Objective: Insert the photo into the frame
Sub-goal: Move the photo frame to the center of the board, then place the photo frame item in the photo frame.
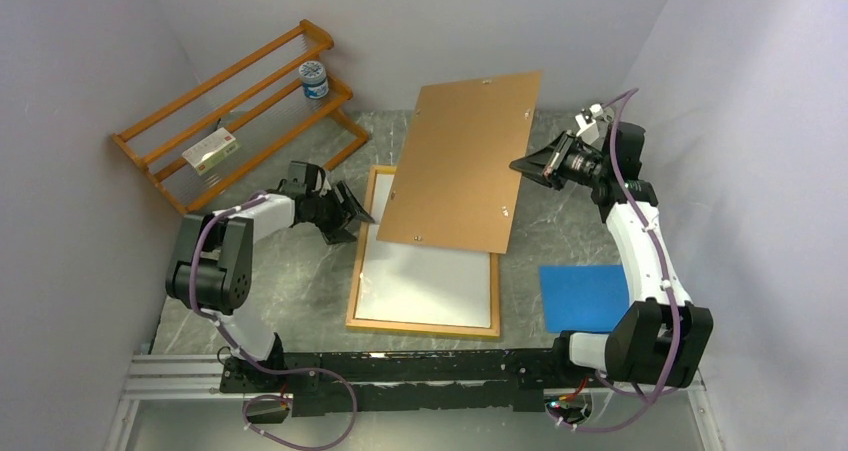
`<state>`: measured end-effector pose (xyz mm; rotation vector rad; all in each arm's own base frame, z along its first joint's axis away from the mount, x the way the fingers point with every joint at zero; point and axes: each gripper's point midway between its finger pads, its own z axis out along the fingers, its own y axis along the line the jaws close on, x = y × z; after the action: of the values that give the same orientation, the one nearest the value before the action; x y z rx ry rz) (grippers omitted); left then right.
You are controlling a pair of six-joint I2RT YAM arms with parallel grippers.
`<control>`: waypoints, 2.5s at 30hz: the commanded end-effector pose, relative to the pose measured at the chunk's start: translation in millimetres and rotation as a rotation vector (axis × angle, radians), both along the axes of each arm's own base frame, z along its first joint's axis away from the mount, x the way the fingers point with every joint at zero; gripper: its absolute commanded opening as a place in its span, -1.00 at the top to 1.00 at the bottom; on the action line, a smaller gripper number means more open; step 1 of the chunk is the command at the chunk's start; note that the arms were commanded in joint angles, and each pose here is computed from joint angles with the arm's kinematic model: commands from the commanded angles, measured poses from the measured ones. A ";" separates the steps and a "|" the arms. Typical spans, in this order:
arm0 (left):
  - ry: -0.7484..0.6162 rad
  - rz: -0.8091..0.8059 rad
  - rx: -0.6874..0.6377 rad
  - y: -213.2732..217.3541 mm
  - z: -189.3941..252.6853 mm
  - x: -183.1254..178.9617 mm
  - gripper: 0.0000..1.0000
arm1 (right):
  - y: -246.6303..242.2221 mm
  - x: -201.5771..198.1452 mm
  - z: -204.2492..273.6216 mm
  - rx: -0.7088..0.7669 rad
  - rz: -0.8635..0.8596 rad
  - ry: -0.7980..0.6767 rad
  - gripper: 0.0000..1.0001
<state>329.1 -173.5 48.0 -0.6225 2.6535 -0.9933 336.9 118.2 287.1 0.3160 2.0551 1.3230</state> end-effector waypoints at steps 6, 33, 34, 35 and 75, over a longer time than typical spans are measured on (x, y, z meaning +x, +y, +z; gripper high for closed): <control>-0.154 0.072 0.086 30.0 38.4 27.8 -0.54 | 13.8 -28.6 -27.1 -0.008 0.125 0.028 1.00; -0.141 -0.096 -0.013 24.5 17.1 30.3 -0.05 | 67.5 -45.8 -104.5 0.047 0.251 0.155 1.00; -0.139 -0.098 -0.014 24.3 16.0 29.3 -0.04 | 67.8 -46.4 -107.2 0.044 0.254 0.162 1.00; -0.139 -0.098 -0.016 24.1 15.6 28.7 -0.03 | 67.5 -46.3 -109.1 0.041 0.256 0.165 1.00; -0.106 -0.105 -0.023 23.2 0.2 17.6 -0.01 | 65.6 -69.0 -135.9 0.017 0.287 0.255 1.00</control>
<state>345.2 -147.0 47.0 -0.4640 2.6262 -1.0253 269.9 179.2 150.1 0.2752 2.3981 1.4985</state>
